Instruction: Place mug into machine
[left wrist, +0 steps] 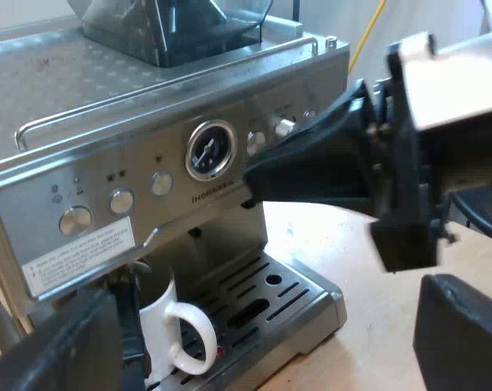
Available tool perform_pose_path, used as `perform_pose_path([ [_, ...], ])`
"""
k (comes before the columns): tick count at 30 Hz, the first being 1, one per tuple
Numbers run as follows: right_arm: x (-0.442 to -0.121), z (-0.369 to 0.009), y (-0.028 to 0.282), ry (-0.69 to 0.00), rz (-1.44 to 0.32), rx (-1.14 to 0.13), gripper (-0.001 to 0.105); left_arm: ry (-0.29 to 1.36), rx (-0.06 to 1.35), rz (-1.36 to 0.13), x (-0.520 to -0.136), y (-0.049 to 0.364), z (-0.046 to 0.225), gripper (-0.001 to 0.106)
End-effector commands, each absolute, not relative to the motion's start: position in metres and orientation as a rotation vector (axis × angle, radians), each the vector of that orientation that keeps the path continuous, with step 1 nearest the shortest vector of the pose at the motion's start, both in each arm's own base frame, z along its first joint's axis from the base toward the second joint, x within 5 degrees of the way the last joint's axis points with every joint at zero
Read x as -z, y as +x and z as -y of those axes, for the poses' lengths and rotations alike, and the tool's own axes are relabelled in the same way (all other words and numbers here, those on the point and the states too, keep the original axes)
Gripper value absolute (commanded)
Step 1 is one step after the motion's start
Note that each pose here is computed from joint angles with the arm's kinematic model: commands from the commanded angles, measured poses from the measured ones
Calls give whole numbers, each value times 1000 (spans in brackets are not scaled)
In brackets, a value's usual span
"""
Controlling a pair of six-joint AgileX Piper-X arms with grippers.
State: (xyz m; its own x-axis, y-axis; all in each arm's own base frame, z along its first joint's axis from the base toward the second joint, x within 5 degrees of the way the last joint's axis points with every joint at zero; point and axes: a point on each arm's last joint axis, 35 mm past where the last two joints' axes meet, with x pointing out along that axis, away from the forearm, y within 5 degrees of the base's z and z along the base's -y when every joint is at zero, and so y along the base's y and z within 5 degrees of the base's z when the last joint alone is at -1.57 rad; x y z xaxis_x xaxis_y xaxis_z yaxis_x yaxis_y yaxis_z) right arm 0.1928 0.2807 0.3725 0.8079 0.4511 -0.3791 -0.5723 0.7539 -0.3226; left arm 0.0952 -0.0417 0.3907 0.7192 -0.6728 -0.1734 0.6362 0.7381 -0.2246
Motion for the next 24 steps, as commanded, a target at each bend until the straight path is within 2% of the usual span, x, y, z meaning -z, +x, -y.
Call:
perform_pose_path([
  [1, -383, -275, 182, -448, -272, -564, 0, -142, 690, -209, -400, 88, 39, 74],
  [3, -391, -268, 176, -440, -265, -563, 0, -137, 670, -171, -407, 82, 36, 74],
  [6, -402, -257, 173, -408, -252, -555, 0, -167, 735, -181, -412, 79, 38, 74],
  [9, -415, -243, 171, -383, -223, -532, 0, -210, 734, -189, -418, 78, 37, 74],
  [14, -429, -213, 177, -382, -221, -462, 0, -207, 718, -167, -433, 81, 38, 74],
  [21, -438, -170, 191, -387, -276, -393, 0, -204, 694, -213, -447, 111, 45, 74],
  [23, -440, -160, 195, -386, -286, -373, 6, -204, 678, -220, -449, 117, 46, 74],
  [24, -440, -153, 198, -380, -293, -356, 14, -200, 672, -224, -450, 121, 47, 74],
])
